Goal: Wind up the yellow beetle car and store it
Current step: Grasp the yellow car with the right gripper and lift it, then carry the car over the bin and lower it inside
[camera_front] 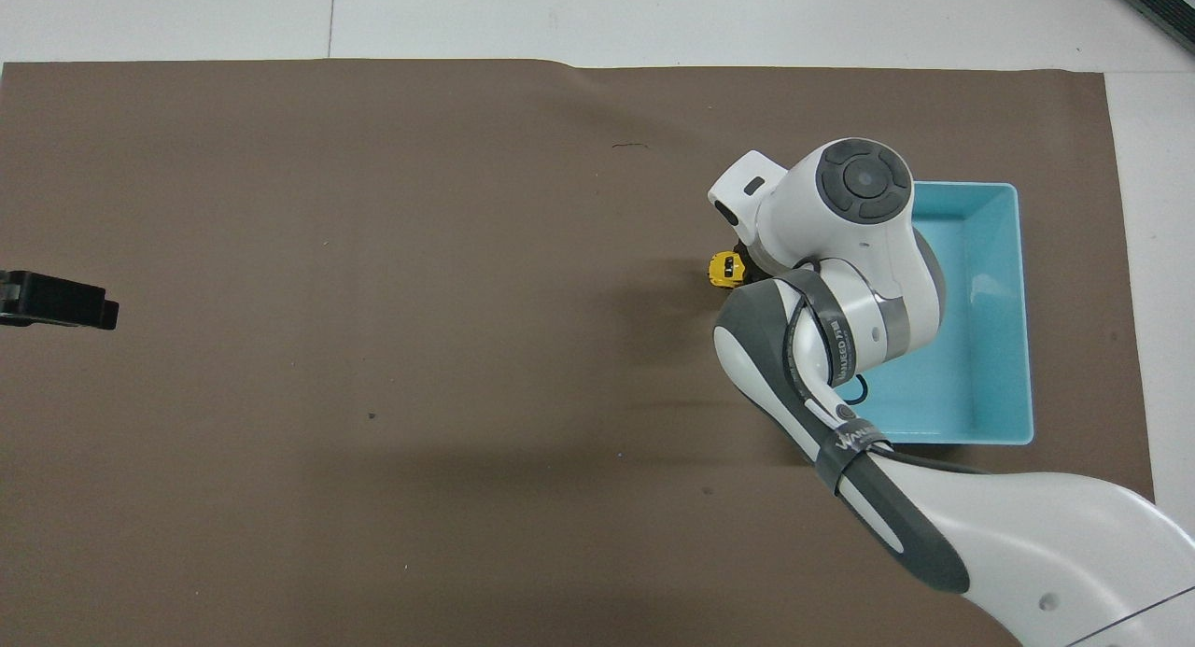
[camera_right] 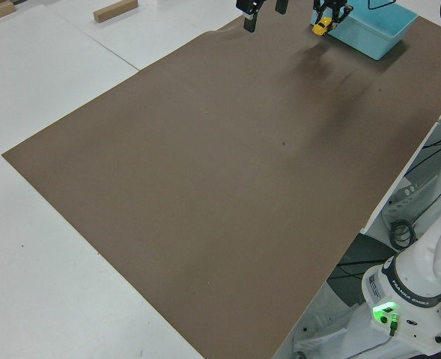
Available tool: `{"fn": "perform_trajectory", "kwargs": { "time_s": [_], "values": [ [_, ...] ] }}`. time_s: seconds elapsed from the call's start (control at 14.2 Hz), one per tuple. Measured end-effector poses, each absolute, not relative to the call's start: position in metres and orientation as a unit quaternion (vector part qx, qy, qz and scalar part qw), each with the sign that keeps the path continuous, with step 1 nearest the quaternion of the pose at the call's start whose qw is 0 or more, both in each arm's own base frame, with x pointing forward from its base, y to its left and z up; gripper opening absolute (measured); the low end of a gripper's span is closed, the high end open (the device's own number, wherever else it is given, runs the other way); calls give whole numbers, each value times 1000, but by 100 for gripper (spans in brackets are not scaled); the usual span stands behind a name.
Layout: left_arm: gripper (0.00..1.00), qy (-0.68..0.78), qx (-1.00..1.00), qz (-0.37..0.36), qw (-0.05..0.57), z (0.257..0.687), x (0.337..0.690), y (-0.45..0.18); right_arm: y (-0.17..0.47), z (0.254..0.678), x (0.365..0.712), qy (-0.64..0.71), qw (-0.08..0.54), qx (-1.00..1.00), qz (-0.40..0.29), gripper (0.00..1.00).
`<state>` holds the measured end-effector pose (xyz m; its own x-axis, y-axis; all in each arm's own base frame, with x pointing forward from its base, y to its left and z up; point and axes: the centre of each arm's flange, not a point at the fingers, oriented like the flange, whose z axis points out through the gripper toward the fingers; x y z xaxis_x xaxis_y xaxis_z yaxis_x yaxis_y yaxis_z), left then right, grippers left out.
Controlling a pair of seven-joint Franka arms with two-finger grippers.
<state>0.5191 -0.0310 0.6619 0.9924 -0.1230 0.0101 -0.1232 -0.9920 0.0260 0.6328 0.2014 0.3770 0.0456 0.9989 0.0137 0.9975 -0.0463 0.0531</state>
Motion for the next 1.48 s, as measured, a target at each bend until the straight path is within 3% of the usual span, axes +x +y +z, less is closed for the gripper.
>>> {"fn": "perform_trajectory", "kwargs": {
  "time_s": [0.71, 1.13, 1.48],
  "values": [
    [100, -61, 998, 5, 13, 663, 518, -30, 171, 451, 631, 662, 15, 749, 3, 49],
    [100, -61, 998, 5, 13, 663, 518, -30, 80, 436, 641, 679, 3, 734, -18, 49],
    [100, -61, 998, 5, 13, 663, 518, -30, 42, 413, 623, 680, 0, 733, -25, 49]
  ]
}}
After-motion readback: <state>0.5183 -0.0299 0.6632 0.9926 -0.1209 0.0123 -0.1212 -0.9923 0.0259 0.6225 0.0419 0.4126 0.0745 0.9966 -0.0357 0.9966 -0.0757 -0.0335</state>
